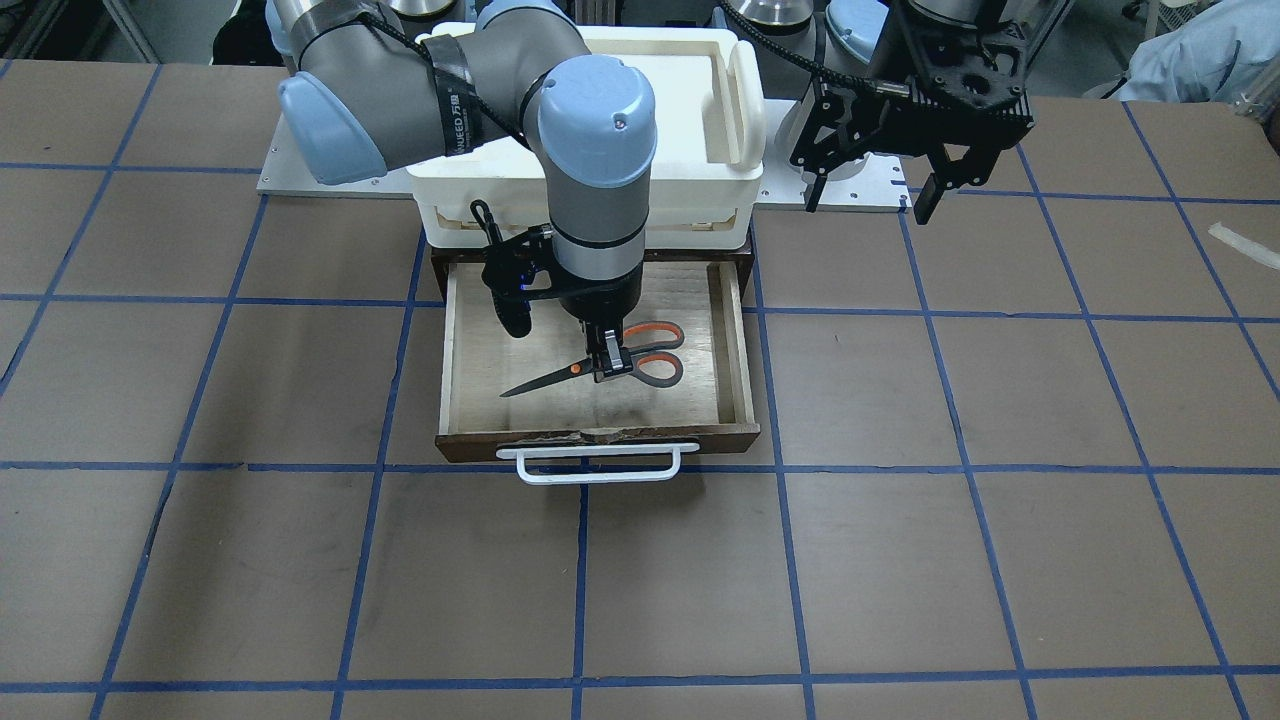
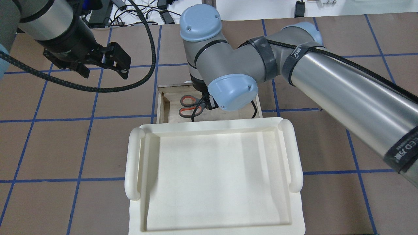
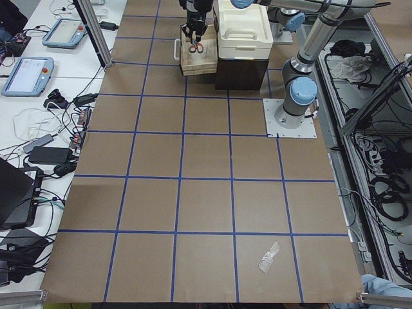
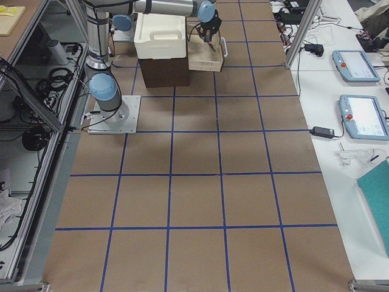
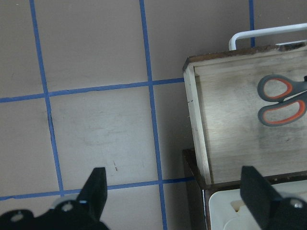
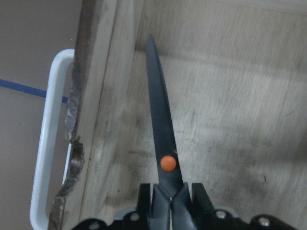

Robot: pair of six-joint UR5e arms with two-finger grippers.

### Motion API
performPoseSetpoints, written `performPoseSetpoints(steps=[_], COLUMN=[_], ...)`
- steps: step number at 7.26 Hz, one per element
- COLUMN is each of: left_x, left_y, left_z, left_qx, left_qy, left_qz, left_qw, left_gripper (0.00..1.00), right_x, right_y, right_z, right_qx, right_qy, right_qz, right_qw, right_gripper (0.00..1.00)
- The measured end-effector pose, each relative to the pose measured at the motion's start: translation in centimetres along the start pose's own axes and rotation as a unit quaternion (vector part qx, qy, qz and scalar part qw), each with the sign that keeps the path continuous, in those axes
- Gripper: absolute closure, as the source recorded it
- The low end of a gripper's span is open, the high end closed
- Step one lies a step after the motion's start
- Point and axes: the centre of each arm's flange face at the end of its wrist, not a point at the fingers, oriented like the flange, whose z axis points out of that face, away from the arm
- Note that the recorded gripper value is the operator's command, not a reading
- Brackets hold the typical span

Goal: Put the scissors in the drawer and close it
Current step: 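Lower the scissors into the open drawer with the right gripper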

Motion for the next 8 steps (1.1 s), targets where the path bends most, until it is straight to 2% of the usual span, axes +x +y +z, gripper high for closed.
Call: performPoseSetpoints(steps=[3,8], left_x=[0.0,0.0], left_y=[0.0,0.0], left_z=[0.0,0.0], left_qx=[0.0,0.0], left_qy=[0.0,0.0], left_qz=[0.0,0.0], left_qw=[1.0,1.0], left_gripper=[0.0,0.0], right_x=[1.1,2.7], right_y=[0.9,0.9], right_z=[1.3,3.4], right_qx=[0.003,0.009], right_qy=[0.013,0.037], right_qz=[0.042,0.046], right_qw=[0.999,0.9982], right_gripper=[1.0,1.0])
